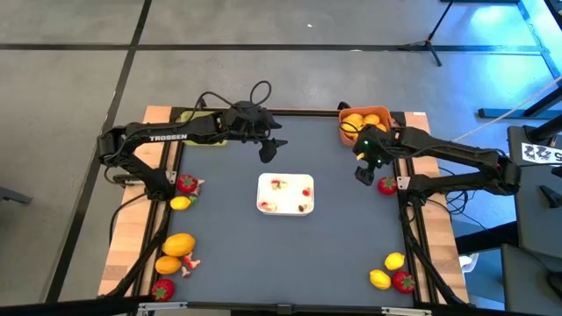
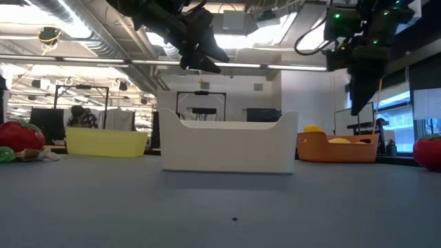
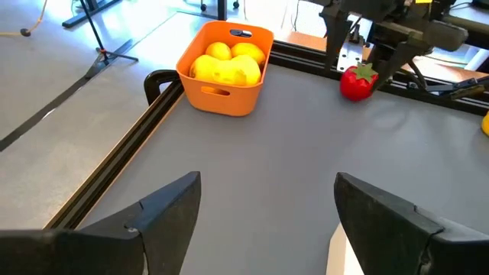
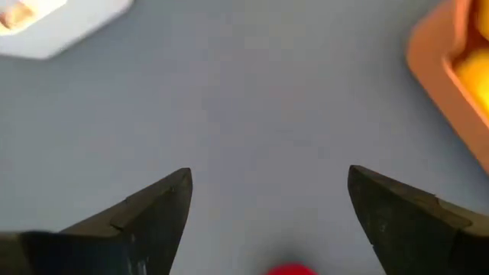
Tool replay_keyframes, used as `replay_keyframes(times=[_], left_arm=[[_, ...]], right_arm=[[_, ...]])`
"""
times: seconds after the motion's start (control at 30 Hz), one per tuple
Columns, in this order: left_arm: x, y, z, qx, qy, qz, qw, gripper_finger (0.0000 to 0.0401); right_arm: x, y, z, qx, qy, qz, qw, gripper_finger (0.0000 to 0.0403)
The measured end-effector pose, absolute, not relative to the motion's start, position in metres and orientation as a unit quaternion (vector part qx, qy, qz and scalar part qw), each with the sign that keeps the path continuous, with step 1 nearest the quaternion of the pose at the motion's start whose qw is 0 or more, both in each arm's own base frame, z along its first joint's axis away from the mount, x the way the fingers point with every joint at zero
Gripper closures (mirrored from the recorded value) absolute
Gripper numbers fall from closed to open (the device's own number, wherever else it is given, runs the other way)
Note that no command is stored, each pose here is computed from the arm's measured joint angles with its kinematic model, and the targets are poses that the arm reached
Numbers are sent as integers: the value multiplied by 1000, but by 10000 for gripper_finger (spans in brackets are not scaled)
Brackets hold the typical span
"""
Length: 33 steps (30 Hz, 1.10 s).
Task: Sort produce into baskets
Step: Put the red tomato into the yellow bin
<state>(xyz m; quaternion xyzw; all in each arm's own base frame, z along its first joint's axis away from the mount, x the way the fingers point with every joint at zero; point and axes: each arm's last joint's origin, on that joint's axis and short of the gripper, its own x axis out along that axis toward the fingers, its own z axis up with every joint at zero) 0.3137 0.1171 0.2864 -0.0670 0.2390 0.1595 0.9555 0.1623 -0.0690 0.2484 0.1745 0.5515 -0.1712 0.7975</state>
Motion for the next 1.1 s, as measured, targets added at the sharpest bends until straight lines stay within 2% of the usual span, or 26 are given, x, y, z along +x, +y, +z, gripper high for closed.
replay_keyframes(times=[0.43,0.83,1.1], left_arm=[[314,117,287,-61,240,158,956,107],[314,117,286,-58,241,157,956,107],[313,117,286,-59,243,157,955,107]], right_arm=[[137,-60,245,224,637,-219,705,56],[135,-58,240,251,668,-235,660,56],[137,-58,220,268,700,-216,626,56]])
